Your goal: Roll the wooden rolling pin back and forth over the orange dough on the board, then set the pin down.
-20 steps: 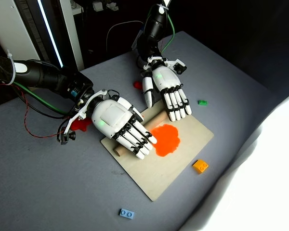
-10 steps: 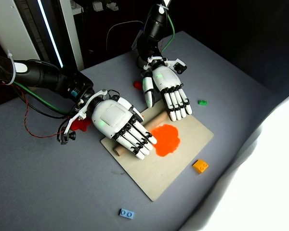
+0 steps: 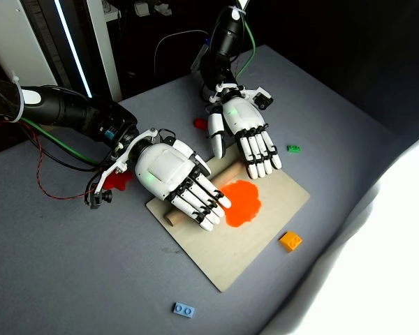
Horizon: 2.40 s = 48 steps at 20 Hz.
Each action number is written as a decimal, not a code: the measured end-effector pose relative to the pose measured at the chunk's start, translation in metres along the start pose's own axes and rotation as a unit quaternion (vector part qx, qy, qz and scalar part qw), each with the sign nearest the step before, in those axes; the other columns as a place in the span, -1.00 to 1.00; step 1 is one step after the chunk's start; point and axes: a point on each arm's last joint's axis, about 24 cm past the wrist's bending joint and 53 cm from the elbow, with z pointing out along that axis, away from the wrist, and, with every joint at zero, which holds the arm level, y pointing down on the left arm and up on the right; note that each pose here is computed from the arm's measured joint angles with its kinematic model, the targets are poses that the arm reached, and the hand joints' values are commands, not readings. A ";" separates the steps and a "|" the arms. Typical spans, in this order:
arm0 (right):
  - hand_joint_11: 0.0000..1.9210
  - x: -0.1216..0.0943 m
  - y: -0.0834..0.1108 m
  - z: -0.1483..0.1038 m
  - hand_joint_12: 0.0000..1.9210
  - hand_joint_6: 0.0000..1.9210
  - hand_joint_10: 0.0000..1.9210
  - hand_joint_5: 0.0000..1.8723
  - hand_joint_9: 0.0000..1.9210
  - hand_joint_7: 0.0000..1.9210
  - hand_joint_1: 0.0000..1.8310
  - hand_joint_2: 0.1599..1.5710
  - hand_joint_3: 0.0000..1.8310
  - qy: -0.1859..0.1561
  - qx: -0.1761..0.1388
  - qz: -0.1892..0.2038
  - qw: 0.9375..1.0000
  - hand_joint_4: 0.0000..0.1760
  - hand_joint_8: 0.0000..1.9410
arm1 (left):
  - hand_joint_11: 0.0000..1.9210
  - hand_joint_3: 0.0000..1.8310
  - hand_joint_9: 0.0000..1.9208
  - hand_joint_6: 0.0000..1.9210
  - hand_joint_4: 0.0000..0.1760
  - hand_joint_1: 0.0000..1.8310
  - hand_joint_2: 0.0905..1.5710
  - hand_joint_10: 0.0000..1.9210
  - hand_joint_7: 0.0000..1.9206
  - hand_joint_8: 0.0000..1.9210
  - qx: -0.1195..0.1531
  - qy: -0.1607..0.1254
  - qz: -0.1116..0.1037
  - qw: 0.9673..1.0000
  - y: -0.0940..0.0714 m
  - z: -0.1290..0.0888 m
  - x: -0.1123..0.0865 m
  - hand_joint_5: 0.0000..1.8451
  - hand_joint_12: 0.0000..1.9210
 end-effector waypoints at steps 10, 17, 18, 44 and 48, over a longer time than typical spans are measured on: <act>-1.00 -0.017 0.012 0.006 -0.63 -0.99 -0.99 -0.71 -0.78 -0.70 -1.00 1.00 -0.90 -0.021 -0.024 -0.002 0.999 -1.00 -1.00 | -0.99 -1.00 -0.85 -0.99 -1.00 -1.00 0.91 -1.00 -0.77 -1.00 0.009 0.024 0.022 0.999 -0.020 0.034 -0.044 -0.79 -0.98; -1.00 -0.057 0.026 0.022 -0.34 -0.98 -0.98 -0.66 -0.73 -0.64 -1.00 0.95 -0.98 -0.041 -0.067 -0.018 0.997 -1.00 -0.99 | -1.00 -1.00 -0.82 -1.00 -1.00 -1.00 0.90 -1.00 -0.74 -1.00 -0.004 0.067 0.082 0.994 -0.036 0.061 -0.072 -0.78 -0.88; -1.00 -0.063 0.030 0.023 -0.36 -0.99 -0.98 -0.66 -0.72 -0.63 -1.00 0.89 -1.00 -0.044 -0.075 -0.016 0.996 -1.00 -0.99 | -1.00 -1.00 -0.80 -0.99 -1.00 -1.00 0.87 -1.00 -0.72 -1.00 0.000 0.073 0.092 0.993 -0.041 0.062 -0.075 -0.74 -0.79; 0.08 -0.122 0.045 0.048 1.00 0.87 1.00 0.09 0.19 0.21 -0.97 0.95 -0.99 -0.008 -0.127 -0.017 0.992 -1.00 0.83 | -0.38 -1.00 -0.12 0.64 -1.00 -0.78 0.94 0.96 0.06 0.69 0.051 0.150 0.132 0.978 -0.116 0.045 -0.082 -0.04 1.00; 0.13 -0.120 0.045 0.048 1.00 0.93 1.00 0.11 0.21 0.22 -0.90 0.95 -1.00 -0.003 -0.126 -0.021 0.992 -1.00 0.86 | -0.44 -1.00 -0.16 0.75 -1.00 -0.79 0.95 1.00 0.00 0.83 0.048 0.145 0.130 0.980 -0.114 0.046 -0.086 -0.06 1.00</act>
